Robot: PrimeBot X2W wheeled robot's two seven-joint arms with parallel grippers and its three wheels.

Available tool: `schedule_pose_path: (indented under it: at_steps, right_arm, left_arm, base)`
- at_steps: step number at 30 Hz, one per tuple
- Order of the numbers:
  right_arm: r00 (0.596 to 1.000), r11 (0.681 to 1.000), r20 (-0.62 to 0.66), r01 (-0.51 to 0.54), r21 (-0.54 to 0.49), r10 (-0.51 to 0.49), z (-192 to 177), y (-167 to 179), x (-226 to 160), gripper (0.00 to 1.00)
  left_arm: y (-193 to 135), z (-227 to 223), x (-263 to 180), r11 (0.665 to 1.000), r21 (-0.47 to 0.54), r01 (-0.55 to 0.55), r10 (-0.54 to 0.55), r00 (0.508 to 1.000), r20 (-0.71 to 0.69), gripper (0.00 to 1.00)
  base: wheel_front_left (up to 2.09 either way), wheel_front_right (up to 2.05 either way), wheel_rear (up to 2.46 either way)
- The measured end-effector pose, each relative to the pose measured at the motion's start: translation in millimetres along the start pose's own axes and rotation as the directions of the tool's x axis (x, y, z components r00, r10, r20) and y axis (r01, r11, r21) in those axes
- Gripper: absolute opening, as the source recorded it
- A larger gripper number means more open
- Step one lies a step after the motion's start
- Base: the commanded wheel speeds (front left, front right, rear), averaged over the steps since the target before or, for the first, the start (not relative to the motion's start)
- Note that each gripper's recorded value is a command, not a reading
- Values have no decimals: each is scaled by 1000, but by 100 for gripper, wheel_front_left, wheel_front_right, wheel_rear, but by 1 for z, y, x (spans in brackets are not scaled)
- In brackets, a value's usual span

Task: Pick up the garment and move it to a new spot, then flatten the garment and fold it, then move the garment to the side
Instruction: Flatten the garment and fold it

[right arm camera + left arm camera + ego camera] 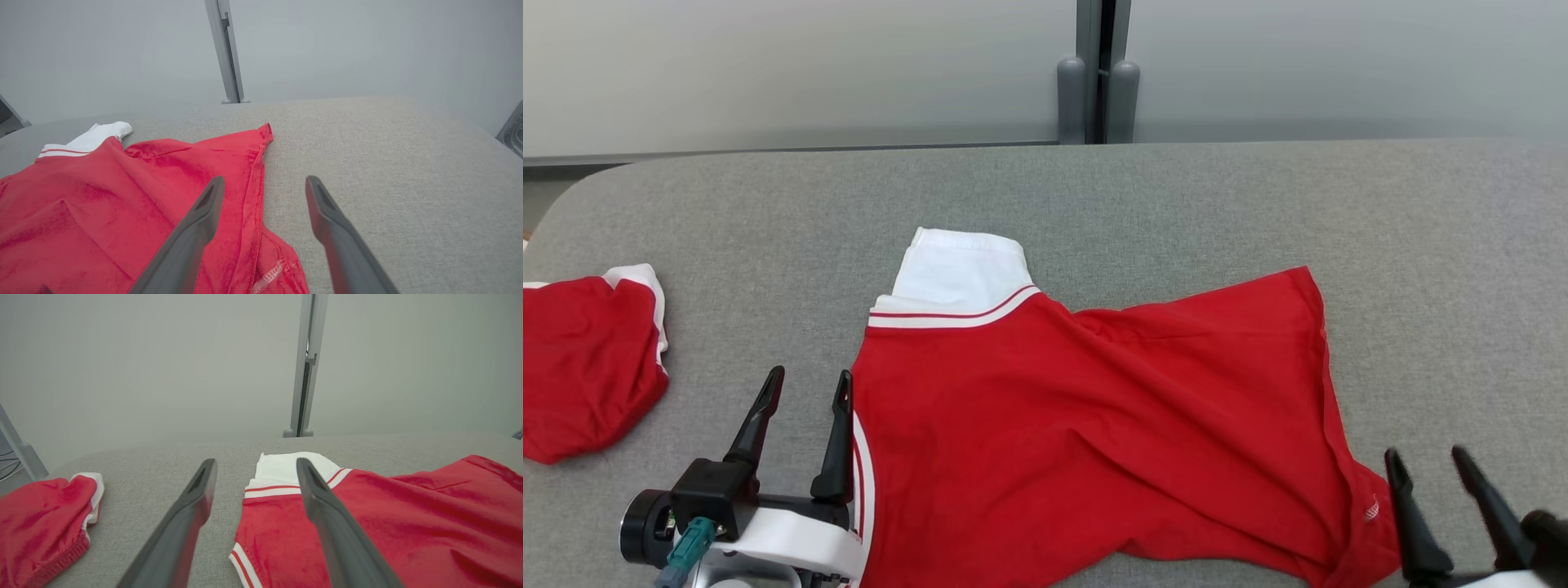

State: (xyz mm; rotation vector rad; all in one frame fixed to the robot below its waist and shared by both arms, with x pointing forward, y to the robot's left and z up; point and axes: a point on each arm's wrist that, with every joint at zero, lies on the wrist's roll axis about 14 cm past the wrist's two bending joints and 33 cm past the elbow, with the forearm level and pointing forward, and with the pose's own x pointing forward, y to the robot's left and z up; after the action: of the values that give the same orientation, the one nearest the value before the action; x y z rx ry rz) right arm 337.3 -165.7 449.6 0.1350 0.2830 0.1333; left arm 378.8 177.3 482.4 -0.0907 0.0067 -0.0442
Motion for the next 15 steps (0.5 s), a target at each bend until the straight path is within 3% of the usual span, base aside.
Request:
schedule_pose_path:
  at_steps: [6, 15]
  right_arm:
    - [991, 998, 135, -4, -65, 13, 45, -1, 10, 100]
    - [989, 997, 147, -16, -78, 27, 50, 2, 14, 100]
  left_arm:
    - [2, 5, -2, 1000, 10, -1, 1, 1000, 4, 100]
    - [2, 4, -5, 1000, 12, 0, 0, 1000, -14, 100]
  base:
    - [0, 0, 0]
    - [0, 0, 0]
